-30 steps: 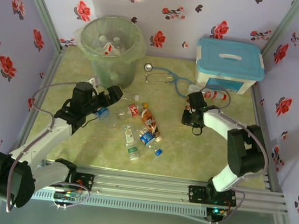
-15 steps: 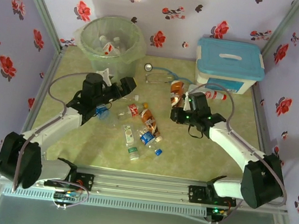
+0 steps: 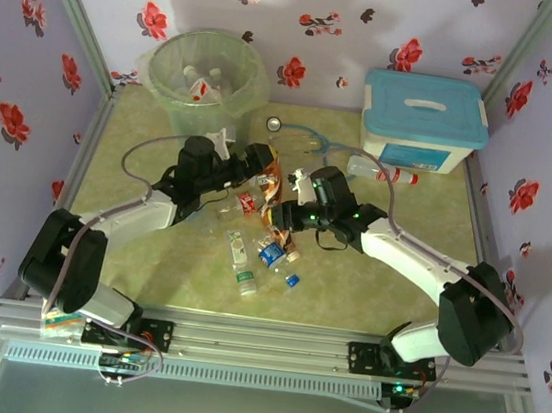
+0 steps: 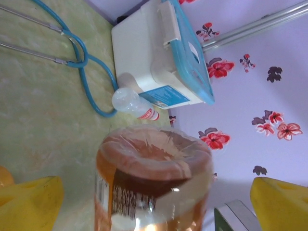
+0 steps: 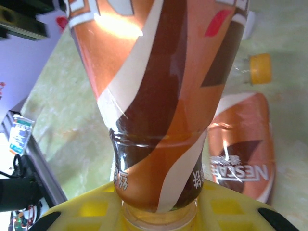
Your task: Put the plastic bottles in the bin
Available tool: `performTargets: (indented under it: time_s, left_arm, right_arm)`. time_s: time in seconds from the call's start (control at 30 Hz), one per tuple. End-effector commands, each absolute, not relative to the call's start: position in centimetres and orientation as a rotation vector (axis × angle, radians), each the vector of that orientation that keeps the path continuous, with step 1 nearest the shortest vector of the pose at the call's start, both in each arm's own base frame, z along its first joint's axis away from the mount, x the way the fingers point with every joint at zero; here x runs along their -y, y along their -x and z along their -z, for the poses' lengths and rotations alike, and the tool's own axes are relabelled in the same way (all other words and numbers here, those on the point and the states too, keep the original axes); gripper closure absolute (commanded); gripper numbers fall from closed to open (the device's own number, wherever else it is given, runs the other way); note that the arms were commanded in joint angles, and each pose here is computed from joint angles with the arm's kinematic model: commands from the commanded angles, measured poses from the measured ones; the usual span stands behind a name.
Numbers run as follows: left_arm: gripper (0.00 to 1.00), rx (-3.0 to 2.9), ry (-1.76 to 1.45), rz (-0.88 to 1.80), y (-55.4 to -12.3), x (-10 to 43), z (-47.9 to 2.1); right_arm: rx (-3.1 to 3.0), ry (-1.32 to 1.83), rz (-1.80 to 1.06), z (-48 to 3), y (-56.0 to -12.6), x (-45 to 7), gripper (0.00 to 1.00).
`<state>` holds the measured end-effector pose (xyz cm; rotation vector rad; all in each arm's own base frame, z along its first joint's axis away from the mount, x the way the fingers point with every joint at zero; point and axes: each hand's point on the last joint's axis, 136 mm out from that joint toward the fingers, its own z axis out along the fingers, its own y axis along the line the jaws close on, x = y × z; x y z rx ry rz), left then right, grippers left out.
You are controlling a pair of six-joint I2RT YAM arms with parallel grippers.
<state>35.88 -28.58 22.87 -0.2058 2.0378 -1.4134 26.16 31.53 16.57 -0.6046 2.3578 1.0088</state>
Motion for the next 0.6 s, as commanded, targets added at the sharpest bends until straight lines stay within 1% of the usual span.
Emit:
performTargets:
  time_s: [0.0, 0.23, 0.37, 0.57]
  left_arm:
    - [0.00, -1.967, 0.148, 1.481, -35.8, 30.2, -25.3]
    - [0.01, -1.981, 0.184, 1.498, -35.9, 30.6, -24.0]
    - [0.09, -1.990, 0.188, 1.483, -35.8, 30.4, -23.8]
    - [0.31, -2.006, 0.181, 1.426, -36.0, 30.0, -23.8]
  right_arm:
    - [-2.304, 0.653, -1.094, -17.4, -25.5, -33.0, 0.88]
    - [-2.284, 0.651, -1.047, -17.7, -25.7, -32.8, 0.88]
    - [-2.310, 0.625, -0.990, -16.9, -26.1, -32.2, 0.87]
    - [-2.327, 0.636, -0.954, -16.4, -26.2, -31.9, 0.86]
